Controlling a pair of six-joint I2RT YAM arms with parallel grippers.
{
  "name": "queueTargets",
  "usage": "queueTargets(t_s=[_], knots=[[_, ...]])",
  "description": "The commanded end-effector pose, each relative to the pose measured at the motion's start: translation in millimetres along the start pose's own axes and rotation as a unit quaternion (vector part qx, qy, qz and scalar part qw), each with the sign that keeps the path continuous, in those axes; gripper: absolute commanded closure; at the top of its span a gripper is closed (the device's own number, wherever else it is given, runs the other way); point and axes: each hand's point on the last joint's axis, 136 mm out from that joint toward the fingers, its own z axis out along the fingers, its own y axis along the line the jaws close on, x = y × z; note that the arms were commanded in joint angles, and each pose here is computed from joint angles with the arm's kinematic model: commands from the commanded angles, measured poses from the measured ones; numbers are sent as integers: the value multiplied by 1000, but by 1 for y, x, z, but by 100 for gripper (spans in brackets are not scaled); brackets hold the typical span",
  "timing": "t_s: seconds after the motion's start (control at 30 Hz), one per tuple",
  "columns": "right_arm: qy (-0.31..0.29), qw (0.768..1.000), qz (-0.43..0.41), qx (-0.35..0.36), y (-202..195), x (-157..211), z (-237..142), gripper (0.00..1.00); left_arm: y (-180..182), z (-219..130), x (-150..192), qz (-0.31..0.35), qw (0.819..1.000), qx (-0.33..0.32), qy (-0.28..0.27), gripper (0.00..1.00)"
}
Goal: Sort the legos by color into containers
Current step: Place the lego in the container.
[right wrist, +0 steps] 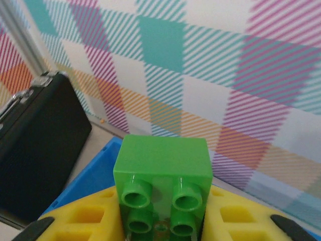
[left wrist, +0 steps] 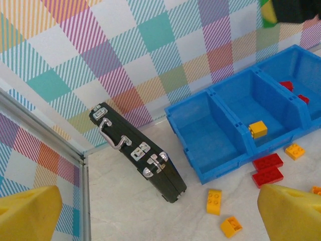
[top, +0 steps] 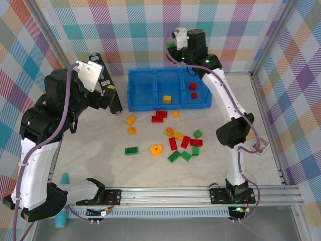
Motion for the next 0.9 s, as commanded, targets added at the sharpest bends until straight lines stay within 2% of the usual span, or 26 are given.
queueTargets(t_s=[0.0,0.13,0.33,0.53,0.87], knots=[[34,997,-65,-20,23,33,35,63,1,2,-1,12,1000,-7,1,0],[54,997,-47,-40,37,74,74,62,2,3,6,15,1000,-14,15,0],[80,993,-7,-81,49,118,112,65,2,-4,14,32,999,-12,15,0],[80,991,41,-103,55,140,140,65,1,2,22,41,999,-16,31,0],[89,986,51,-129,64,169,162,65,-3,10,29,44,998,-16,47,0]])
